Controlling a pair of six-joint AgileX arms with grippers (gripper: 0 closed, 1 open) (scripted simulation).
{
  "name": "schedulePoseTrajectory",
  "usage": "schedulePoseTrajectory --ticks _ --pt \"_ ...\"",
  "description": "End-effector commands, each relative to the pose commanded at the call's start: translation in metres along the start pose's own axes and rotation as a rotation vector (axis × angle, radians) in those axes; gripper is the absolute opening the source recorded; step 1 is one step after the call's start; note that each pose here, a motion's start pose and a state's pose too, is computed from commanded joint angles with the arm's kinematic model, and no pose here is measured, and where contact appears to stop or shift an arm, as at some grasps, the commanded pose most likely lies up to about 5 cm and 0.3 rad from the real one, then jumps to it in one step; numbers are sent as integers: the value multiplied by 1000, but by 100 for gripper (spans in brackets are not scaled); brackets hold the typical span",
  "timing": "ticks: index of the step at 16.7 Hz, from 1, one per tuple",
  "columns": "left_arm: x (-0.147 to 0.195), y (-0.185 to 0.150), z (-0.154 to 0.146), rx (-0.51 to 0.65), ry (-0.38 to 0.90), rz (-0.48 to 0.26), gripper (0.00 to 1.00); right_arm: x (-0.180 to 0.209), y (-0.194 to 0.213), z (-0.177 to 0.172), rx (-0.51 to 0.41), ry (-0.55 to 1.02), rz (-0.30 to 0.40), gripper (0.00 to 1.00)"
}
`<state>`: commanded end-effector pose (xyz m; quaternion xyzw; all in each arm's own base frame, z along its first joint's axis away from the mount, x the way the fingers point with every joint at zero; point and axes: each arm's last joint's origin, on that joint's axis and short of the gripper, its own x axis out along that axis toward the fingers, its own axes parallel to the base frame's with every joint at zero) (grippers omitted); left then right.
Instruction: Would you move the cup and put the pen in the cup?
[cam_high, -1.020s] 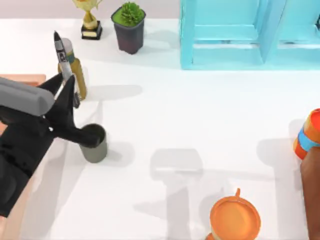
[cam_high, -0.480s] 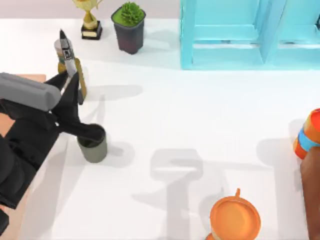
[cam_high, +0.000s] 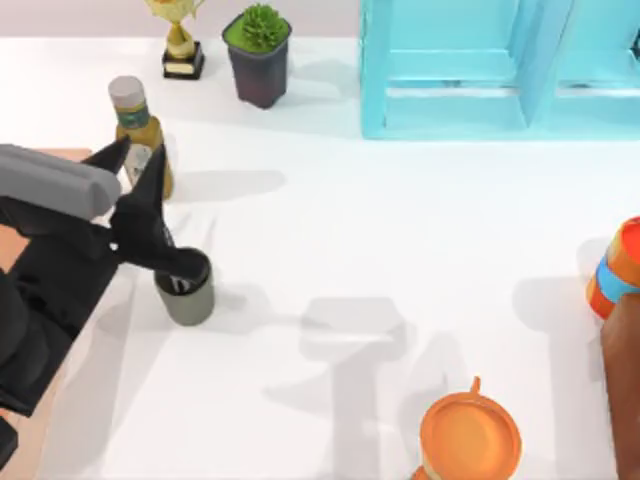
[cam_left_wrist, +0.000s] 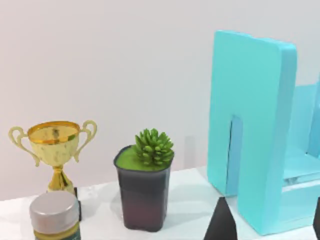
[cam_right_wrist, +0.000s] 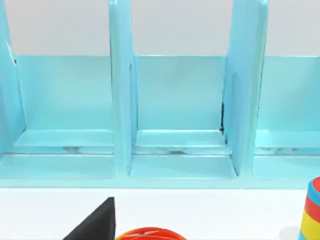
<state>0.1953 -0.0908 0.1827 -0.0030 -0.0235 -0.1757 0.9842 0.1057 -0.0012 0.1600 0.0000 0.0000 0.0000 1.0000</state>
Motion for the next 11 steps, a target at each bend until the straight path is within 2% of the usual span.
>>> schedulePoseTrajectory --ticks 5,11 --pt "0 0 0 0 0 0 98 0 0 0 0 0 0 100" --pt "0 0 0 0 0 0 100 0 0 0 0 0 0 100"
